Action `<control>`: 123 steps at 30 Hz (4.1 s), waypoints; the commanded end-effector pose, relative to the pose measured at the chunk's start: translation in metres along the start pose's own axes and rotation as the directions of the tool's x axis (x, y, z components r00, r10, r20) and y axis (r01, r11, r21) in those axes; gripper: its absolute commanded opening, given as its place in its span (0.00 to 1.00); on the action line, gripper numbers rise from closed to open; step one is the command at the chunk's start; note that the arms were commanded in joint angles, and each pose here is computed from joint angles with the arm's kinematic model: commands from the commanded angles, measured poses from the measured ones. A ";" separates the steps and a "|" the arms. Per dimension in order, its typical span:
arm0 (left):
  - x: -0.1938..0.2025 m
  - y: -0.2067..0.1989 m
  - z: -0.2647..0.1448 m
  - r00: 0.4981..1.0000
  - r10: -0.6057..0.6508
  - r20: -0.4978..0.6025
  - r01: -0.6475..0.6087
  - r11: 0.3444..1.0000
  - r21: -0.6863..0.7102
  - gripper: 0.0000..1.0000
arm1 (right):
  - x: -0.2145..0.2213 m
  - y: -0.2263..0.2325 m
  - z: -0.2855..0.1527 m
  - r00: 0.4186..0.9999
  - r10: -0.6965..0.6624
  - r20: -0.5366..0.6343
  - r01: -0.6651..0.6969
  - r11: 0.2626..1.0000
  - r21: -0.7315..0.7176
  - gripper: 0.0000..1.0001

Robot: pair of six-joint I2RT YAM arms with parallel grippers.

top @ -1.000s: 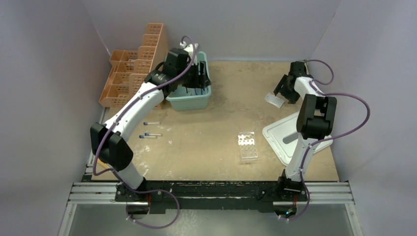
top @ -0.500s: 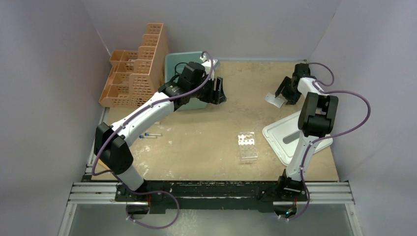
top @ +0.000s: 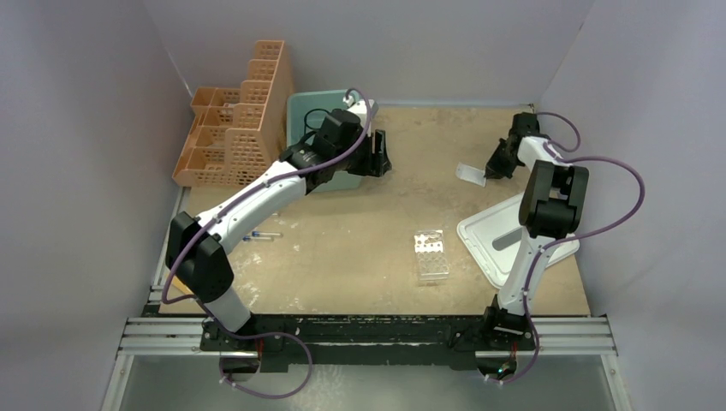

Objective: Organize the chemistry lab equipment

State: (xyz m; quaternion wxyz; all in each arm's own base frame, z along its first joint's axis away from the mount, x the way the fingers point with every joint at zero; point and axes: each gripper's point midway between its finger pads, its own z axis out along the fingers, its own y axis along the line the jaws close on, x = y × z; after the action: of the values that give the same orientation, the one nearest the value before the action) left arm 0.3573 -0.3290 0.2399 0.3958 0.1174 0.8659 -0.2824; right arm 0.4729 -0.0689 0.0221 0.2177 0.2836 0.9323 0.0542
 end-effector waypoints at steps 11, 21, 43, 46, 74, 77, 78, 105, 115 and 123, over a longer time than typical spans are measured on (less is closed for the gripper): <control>-0.009 -0.004 0.005 0.991 -0.099 0.088 0.101 0.995 -0.016 0.58 | 0.042 0.054 -0.033 0.998 -0.038 -0.050 0.022 0.961 -0.277 0.00; 0.031 -0.010 0.033 0.978 -0.208 0.024 0.208 0.978 -0.011 0.59 | 0.109 0.104 -0.074 0.986 -0.115 -0.119 0.050 0.893 -0.448 0.00; 0.087 0.006 0.066 0.986 -0.164 -0.034 0.158 0.979 -0.129 0.61 | 0.085 0.101 -0.048 0.948 -0.316 0.044 0.319 0.945 -0.068 0.72; 0.086 0.009 0.065 0.988 -0.153 -0.031 0.147 0.979 -0.141 0.61 | 0.089 0.097 -0.040 0.940 -0.341 0.014 0.341 0.939 -0.035 0.73; 0.097 0.019 0.098 0.974 -0.226 0.033 0.229 0.964 -0.139 0.63 | 0.166 0.116 -0.018 0.902 -0.389 -0.191 0.355 0.916 -0.189 0.00; 0.107 0.028 0.105 0.965 -0.261 0.038 0.264 0.950 -0.168 0.64 | 0.180 0.120 -0.015 0.897 -0.384 -0.218 0.331 0.911 -0.245 0.00; 0.108 0.028 0.108 0.961 -0.273 0.045 0.276 0.947 -0.162 0.65 | 0.184 0.120 -0.015 0.895 -0.386 -0.225 0.328 0.909 -0.256 0.00; 0.139 0.059 0.139 0.834 -0.518 0.190 0.551 0.803 -0.229 0.45 | 0.224 0.113 -0.017 0.856 -0.440 -0.272 0.328 0.868 -0.372 0.00; 0.131 0.065 0.097 0.943 -0.241 0.230 0.322 0.837 -0.443 0.56 | 0.208 0.098 -0.018 0.843 -0.500 -0.197 0.445 0.855 -0.264 0.11; 0.139 0.062 0.089 0.928 -0.292 0.232 0.365 0.840 -0.401 0.58 | 0.228 0.110 -0.017 0.771 -0.614 -0.171 0.554 0.778 -0.297 0.31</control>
State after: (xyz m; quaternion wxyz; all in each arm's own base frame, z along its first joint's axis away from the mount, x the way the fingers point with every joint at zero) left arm 0.3436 -0.3405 0.0395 0.4032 -0.1310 0.8950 -0.1387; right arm 0.3928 0.1675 0.0182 0.2014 -0.0247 0.9578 0.2035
